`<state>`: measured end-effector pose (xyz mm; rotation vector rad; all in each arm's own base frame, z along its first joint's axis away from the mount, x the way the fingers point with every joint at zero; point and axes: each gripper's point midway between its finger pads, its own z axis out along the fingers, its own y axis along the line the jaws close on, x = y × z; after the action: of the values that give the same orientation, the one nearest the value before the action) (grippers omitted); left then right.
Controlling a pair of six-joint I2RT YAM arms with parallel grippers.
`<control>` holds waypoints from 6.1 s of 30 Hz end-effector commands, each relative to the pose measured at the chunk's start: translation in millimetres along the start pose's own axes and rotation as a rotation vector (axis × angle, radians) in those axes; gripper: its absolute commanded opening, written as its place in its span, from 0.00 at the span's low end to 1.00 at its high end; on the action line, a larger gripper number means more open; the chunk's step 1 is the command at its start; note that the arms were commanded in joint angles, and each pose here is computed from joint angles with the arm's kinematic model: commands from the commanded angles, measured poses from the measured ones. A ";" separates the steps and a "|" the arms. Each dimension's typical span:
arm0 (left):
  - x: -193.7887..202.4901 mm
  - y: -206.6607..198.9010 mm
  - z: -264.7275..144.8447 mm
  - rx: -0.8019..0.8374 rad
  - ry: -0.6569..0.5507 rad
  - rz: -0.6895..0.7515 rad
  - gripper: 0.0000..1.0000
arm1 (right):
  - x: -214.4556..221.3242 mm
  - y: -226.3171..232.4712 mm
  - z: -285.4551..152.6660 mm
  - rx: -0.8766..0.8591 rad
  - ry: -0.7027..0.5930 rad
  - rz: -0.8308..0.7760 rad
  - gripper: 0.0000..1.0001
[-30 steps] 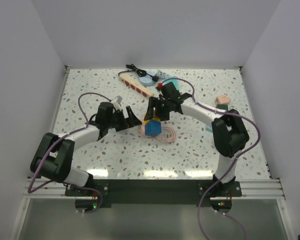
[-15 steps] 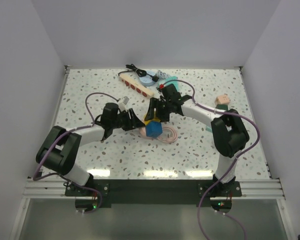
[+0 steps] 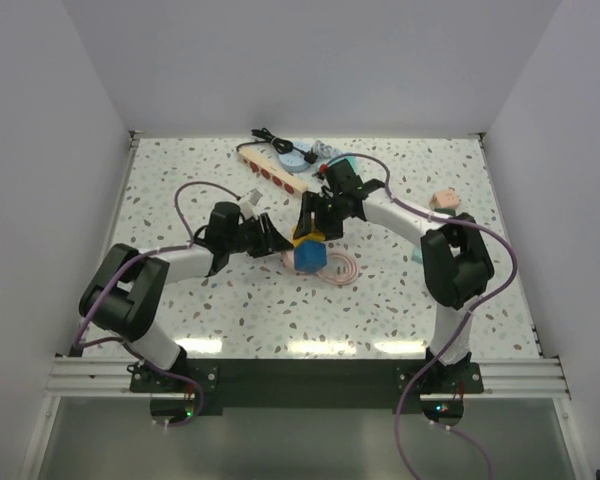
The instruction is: Pull the plug off the socket
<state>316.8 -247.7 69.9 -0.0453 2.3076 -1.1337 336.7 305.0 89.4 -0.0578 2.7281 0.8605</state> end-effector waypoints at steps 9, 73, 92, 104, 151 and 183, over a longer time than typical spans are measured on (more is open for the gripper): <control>30.1 50.7 9.4 -0.152 0.109 -0.013 0.00 | -38.1 41.6 -51.1 -0.147 -0.066 -0.086 0.00; -54.5 -29.5 9.4 0.000 -0.034 -0.014 0.00 | -116.8 -272.9 -159.4 0.661 -0.275 0.463 0.99; -69.6 -45.3 7.9 0.038 -0.068 -0.032 0.00 | -49.6 -57.9 -108.8 0.021 -0.134 0.068 0.99; -67.3 -45.7 7.0 0.039 -0.071 -0.047 0.00 | -15.3 -2.5 -63.7 0.021 -0.071 -0.157 0.99; -28.9 11.6 18.3 -0.171 -0.054 -0.144 0.83 | -0.7 25.8 -37.1 -0.080 -0.074 -0.205 0.00; -19.9 -68.1 53.2 0.159 0.057 -0.347 0.23 | -5.0 24.5 -25.2 -0.131 -0.159 -0.155 0.00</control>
<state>346.9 -283.6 45.9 -0.5236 2.4232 -1.2268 310.8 287.9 100.9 -0.2002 2.6325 0.8620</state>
